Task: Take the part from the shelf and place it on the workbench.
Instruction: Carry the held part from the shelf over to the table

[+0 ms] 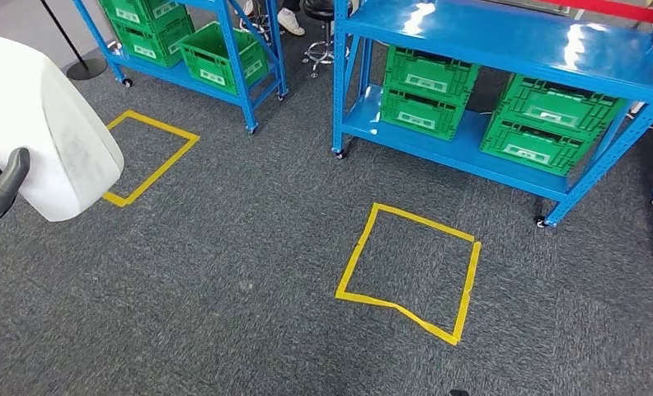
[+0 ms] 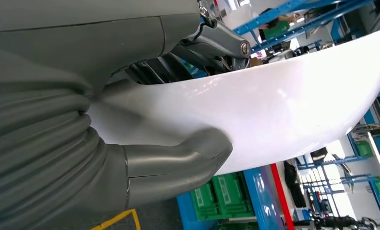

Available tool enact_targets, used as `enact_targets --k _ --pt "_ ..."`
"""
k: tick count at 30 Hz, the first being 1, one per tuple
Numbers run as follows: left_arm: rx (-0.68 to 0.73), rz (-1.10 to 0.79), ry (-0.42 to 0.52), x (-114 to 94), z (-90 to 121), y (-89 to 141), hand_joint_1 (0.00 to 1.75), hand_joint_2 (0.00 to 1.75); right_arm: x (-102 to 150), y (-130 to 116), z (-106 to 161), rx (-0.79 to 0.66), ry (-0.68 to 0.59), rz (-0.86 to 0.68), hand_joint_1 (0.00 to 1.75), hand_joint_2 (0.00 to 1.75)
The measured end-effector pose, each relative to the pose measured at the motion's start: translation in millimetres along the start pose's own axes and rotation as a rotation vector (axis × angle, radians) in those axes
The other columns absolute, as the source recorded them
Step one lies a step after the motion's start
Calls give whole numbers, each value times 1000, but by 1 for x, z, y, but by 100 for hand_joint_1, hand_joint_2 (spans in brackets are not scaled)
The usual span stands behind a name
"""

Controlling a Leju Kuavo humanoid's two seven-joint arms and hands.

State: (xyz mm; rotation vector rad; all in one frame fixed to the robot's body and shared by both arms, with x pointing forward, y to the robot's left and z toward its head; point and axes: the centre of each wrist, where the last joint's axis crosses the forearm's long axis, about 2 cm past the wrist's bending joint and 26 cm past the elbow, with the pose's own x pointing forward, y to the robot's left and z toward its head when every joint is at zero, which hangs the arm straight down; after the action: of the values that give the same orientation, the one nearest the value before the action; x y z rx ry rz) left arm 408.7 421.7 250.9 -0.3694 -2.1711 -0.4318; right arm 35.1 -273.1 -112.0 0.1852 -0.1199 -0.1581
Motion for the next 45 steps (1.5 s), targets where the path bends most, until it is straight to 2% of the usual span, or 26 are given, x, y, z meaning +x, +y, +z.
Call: enact_targets --k 10,20,45 --pt "0 4 18 -2 13 -3 175 175 -1 0 0 -2 17 2 0 175" --pt "-8 -15 3 5 4 5 175 175 0 1 0 -4 13 -1 0 175" --pt "-11 -4 -5 1 -6 0 175 175 -1 1 0 -2 8 -2 0 175"
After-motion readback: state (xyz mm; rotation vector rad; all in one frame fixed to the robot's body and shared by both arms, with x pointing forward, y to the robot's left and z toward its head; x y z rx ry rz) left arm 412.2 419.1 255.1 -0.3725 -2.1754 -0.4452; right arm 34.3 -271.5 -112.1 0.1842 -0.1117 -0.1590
